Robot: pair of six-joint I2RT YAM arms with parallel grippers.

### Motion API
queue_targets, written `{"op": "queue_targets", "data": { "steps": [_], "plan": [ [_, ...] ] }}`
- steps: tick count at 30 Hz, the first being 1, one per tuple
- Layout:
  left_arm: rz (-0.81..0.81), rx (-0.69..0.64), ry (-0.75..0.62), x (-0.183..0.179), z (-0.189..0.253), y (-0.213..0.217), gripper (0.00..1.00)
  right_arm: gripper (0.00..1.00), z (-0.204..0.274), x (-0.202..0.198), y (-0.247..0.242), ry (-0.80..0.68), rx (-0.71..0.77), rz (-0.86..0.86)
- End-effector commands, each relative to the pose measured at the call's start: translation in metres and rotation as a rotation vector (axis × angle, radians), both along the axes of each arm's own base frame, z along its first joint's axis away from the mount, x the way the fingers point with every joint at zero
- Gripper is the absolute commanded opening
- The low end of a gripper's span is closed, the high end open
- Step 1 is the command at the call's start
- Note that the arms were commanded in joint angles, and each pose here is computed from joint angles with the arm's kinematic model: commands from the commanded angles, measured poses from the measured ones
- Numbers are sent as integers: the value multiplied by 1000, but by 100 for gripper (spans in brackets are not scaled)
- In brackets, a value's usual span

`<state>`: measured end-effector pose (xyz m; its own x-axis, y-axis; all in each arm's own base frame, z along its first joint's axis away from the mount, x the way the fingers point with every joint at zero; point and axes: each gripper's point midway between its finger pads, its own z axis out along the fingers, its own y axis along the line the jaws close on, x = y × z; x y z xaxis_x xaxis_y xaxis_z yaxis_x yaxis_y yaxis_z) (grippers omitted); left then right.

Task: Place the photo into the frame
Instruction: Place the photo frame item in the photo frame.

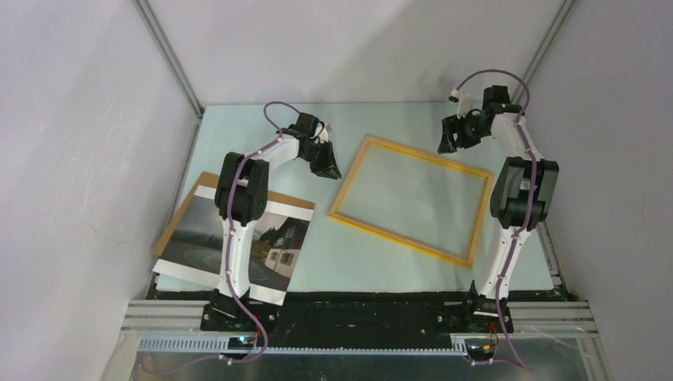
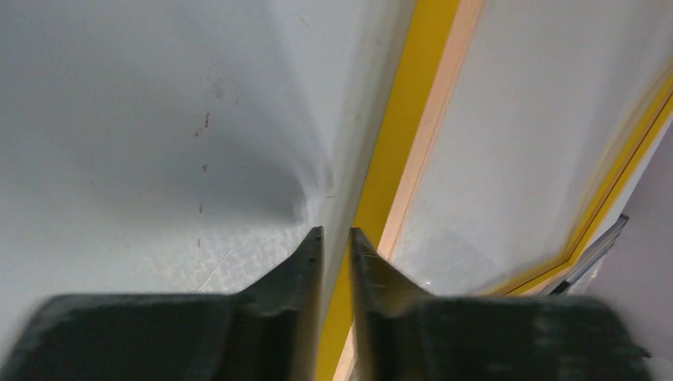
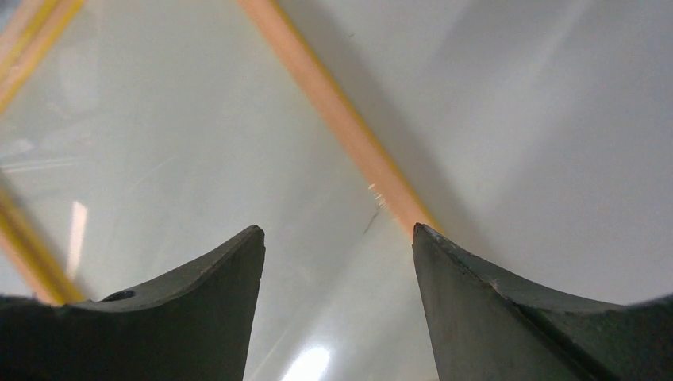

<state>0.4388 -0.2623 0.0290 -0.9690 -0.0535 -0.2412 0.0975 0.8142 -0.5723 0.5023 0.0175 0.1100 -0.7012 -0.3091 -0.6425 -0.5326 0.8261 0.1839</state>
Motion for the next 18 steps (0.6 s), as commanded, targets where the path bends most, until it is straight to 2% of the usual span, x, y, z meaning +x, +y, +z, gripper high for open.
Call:
{"op": "queue_targets", "data": {
  "steps": [1,3,5,10,18],
  "plan": [
    [-21,-84,-96,7,50,-10,36,73,17,-41,10,73,60,-45],
    [-25,-91,-104,8,54,-11,51,73,13,-56,1,118,65,-102],
    [-32,-105,-118,11,60,-14,60,73,9,-70,-9,165,70,-169],
    [-55,-148,-126,15,69,-26,73,73,-6,-103,-25,284,79,-274],
    [-81,-161,-116,13,64,-45,78,73,-30,-135,-43,421,24,-393]
  ]
}}
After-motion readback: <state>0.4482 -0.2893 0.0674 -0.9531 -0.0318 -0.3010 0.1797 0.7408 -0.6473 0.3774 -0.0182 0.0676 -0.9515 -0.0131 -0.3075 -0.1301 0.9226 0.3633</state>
